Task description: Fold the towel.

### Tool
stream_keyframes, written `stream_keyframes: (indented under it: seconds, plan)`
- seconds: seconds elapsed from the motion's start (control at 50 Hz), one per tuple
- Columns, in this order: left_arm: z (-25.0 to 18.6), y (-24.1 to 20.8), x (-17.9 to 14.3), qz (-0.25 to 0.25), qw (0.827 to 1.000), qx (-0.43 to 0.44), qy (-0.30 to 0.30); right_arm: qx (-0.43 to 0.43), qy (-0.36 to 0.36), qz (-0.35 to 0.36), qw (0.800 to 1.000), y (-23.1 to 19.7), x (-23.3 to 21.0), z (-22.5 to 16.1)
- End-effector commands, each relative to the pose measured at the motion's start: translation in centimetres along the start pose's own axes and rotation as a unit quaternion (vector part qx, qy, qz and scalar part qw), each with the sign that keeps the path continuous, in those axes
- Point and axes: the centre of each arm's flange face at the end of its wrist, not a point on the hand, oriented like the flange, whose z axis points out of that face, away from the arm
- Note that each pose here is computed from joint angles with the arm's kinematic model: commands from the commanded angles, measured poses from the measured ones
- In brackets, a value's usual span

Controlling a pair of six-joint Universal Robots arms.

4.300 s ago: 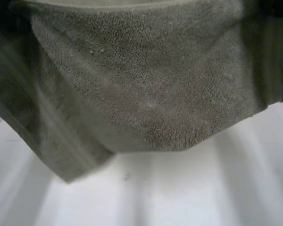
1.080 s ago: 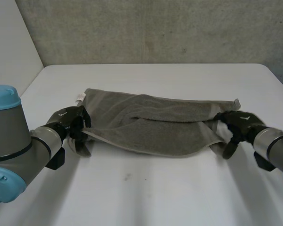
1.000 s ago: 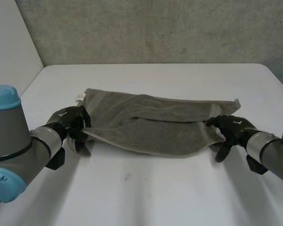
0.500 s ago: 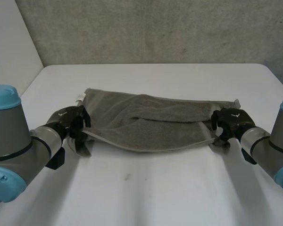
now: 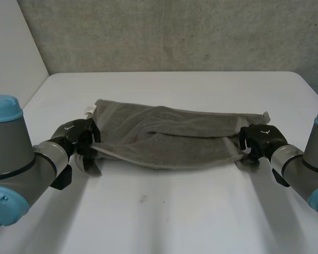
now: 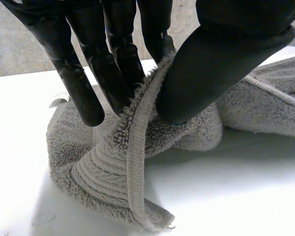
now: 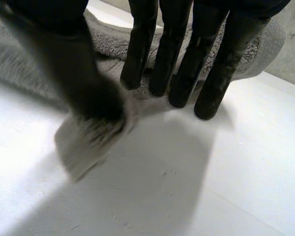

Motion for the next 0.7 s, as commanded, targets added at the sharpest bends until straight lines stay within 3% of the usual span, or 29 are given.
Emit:
stream_keyframes:
  seconds: [0.02, 0.2, 0.32, 0.48, 0.6, 0.7]
  plan:
    - [0.0, -0.2, 0.0, 0.001, 1.000, 0.000, 0.000, 0.014, 0.006, -0.002, 1.000, -0.9, 0.5, -0.1]
    - [-1.3, -3.6, -0.1, 0.006, 0.999, 0.048, -0.002, 0.119, 0.025, -0.027, 0.992, -8.3, 1.1, -3.9]
    - [-6.3, -11.3, 1.0, 0.052, 0.988, 0.149, 0.002, 0.193, 0.026, -0.054, 0.979, -17.2, 1.4, -10.7]
    - [-11.7, -18.9, 1.9, 0.107, 0.972, 0.210, -0.013, 0.254, 0.037, -0.116, 0.959, -24.7, 1.4, -16.9]
    - [-14.0, -22.1, 2.2, 0.115, 0.965, 0.235, -0.019, 0.279, 0.052, -0.139, 0.949, -27.7, 1.6, -19.3]
    - [-11.2, -21.9, 0.7, 0.108, 0.977, 0.178, -0.039, 0.241, 0.043, -0.136, 0.960, -27.4, 2.0, -17.8]
